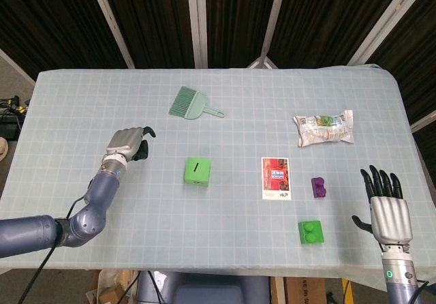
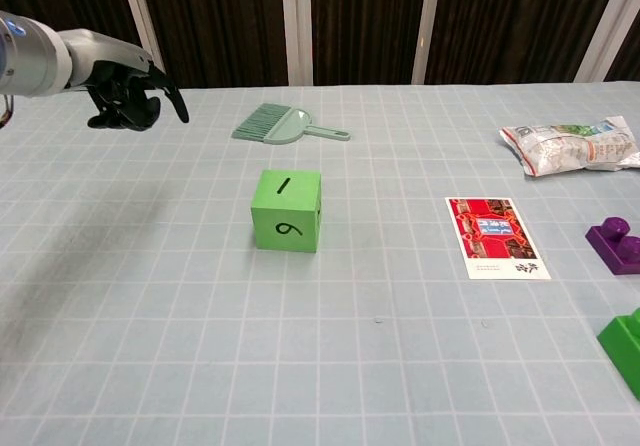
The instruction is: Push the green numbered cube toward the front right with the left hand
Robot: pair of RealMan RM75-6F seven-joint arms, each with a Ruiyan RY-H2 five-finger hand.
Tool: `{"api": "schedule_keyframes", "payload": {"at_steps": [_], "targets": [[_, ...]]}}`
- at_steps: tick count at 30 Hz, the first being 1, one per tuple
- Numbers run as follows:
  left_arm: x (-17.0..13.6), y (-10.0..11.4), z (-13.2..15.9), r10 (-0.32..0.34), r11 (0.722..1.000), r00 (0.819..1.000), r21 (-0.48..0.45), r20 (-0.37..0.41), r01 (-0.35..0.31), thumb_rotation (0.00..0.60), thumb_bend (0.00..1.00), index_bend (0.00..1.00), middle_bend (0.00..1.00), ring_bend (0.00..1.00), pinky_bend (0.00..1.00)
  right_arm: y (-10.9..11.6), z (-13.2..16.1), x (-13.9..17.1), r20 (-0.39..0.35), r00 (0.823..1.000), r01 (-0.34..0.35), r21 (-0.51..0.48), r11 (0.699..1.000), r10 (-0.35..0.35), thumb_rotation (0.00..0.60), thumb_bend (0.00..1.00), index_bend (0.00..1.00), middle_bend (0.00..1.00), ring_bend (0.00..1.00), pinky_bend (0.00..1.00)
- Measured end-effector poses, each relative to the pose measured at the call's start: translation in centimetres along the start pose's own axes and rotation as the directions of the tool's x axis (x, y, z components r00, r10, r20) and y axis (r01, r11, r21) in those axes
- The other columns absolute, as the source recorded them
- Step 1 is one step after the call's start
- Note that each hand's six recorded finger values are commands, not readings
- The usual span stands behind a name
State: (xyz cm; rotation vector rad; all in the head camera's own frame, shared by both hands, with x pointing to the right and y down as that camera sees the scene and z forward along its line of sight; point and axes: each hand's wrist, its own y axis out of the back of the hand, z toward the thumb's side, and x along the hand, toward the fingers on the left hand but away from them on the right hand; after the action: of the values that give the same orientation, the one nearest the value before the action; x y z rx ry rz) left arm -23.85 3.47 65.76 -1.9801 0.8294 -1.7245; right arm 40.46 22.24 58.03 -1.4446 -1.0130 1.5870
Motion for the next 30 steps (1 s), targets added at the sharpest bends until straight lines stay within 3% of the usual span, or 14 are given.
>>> {"api": "schedule_keyframes", "payload": {"at_steps": [8,30], "targets": [[0.9,-1.5,2.8,0.069,0.997,0.996,-0.036,0.055,-0.068,0.6,0.99,0.32,0.86,0.8,0.81,0.3,-0.3,0.1,0.008,1.0,0.011,-0.006,1.0,-0.01,0.6,0.07,0.08,0.0,0.0,0.0],[2.2,-5.3,5.5,0.047,0.999,0.989,-0.005,0.143,-0.047,0.6,0.99,0.34,0.86,0.8,0.81,0.1,-0.3,0.0,0.011,1.0,0.006,-0.002,1.0,-0.006,0.6,0.07,0.08,0.0,0.0,0.0]]}}
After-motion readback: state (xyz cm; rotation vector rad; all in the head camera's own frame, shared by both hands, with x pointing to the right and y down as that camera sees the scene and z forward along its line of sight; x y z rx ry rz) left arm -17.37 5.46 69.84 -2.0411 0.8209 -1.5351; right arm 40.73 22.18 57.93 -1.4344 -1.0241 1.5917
